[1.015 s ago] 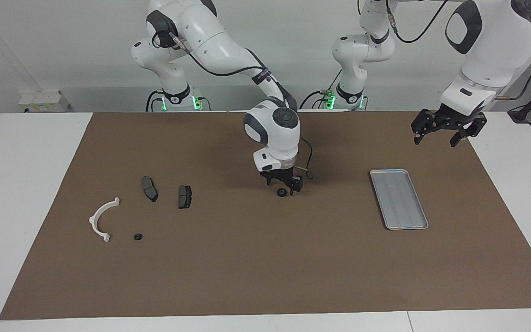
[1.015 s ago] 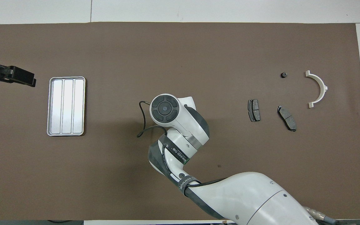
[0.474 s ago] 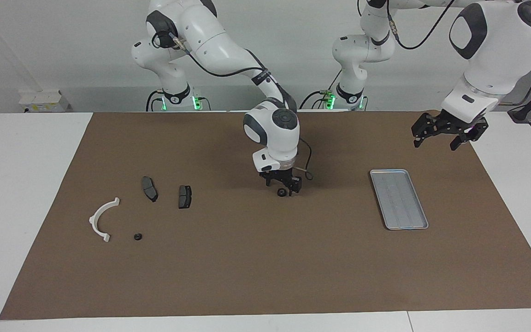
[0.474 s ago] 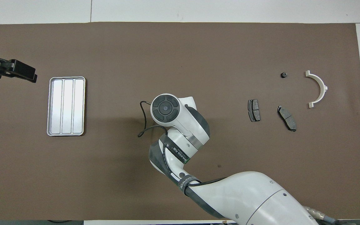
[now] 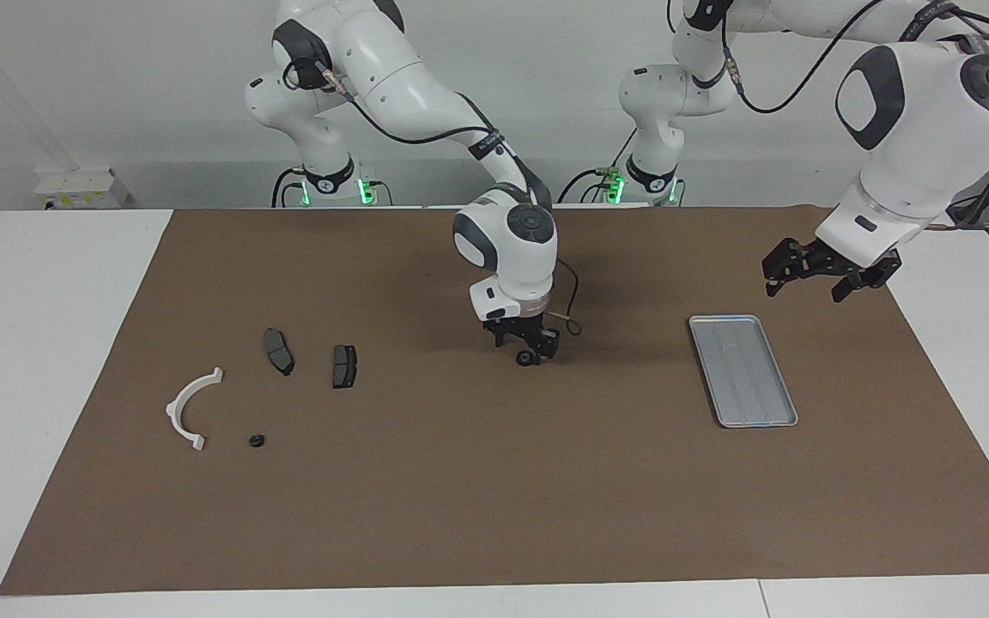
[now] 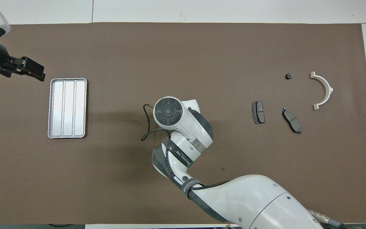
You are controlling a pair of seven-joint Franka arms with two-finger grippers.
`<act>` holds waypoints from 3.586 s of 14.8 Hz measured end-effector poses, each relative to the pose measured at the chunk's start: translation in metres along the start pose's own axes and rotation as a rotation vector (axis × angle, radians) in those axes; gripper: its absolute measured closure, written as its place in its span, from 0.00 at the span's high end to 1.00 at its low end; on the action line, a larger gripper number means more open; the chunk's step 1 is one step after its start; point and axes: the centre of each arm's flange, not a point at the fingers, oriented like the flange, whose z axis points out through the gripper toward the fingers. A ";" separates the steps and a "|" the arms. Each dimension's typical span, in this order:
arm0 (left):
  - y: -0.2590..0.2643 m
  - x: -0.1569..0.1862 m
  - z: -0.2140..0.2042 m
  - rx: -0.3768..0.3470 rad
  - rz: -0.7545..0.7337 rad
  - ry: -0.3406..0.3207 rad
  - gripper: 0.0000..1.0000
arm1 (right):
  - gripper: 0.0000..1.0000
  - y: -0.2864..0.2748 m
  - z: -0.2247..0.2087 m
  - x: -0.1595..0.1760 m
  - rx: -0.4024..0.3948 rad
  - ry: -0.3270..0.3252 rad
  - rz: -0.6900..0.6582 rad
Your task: Place bearing gear from tray to pile
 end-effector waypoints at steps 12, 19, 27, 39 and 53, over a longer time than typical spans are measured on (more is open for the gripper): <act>0.002 0.005 -0.013 0.007 -0.001 0.062 1.00 | 0.34 0.001 -0.009 0.002 -0.003 0.004 0.001; 0.027 0.002 -0.010 0.024 0.017 0.067 1.00 | 0.34 0.005 -0.022 0.022 -0.058 0.033 0.004; 0.042 -0.044 0.001 0.038 0.016 0.134 1.00 | 0.34 0.066 -0.107 0.135 -0.124 0.024 -0.121; 0.023 -0.084 -0.034 0.043 -0.026 0.159 1.00 | 0.34 0.224 -0.123 0.296 -0.090 -0.032 -0.428; 0.003 -0.109 -0.045 0.034 -0.068 0.080 1.00 | 0.34 0.238 -0.020 0.305 0.012 0.030 -0.450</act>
